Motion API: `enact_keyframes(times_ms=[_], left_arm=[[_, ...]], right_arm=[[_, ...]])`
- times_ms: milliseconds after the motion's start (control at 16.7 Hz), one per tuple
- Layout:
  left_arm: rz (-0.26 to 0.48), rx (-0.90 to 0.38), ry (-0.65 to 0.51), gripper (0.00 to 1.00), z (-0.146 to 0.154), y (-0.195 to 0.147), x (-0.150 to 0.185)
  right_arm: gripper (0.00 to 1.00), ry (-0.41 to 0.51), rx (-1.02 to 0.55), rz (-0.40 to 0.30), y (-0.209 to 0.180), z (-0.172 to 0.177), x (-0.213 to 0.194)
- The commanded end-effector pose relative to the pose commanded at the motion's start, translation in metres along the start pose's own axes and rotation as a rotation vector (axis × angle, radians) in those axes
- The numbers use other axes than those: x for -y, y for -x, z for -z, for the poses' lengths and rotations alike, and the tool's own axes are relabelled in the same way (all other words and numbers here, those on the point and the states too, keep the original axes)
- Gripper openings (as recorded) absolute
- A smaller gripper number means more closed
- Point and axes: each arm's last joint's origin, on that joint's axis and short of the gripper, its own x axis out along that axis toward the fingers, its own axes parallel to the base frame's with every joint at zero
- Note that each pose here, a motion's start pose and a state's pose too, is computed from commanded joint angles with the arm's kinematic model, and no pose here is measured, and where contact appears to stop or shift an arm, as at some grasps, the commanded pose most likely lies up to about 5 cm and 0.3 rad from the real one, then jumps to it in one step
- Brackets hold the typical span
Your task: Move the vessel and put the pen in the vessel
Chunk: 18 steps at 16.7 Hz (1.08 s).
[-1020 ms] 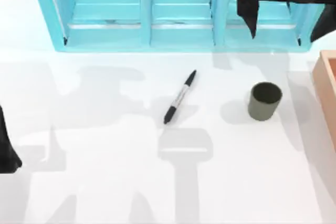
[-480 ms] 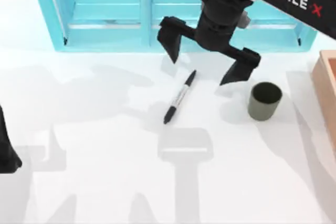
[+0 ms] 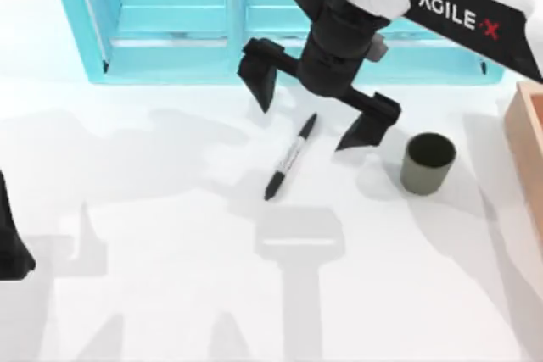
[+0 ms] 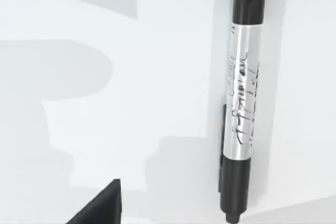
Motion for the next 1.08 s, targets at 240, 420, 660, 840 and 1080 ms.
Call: enact_keyframes(times_ms=[240, 420, 660, 840, 1080], left_arm=[[0.000, 0.000, 0.000, 1.00, 0.000, 0.000, 0.000], [0.000, 0.000, 0.000, 1.00, 0.000, 0.000, 0.000], [0.000, 0.000, 0.000, 1.00, 0.000, 0.000, 0.000], [0.000, 0.000, 0.000, 1.00, 0.000, 0.000, 0.000], [0.000, 0.000, 0.000, 1.00, 0.000, 0.000, 0.000]], right_arm=[[1.00, 0.002, -0.003, 0.001, -0.041, 0.000, -0.003], [1.00, 0.003, 0.001, -0.005, -0.083, 0.000, -0.002], [1.00, 0.002, -0.003, 0.001, -0.101, 0.002, -0.001], [0.92, 0.002, -0.003, 0.001, -0.101, 0.002, -0.001], [0.62, 0.002, -0.003, 0.001, -0.101, 0.002, -0.001]])
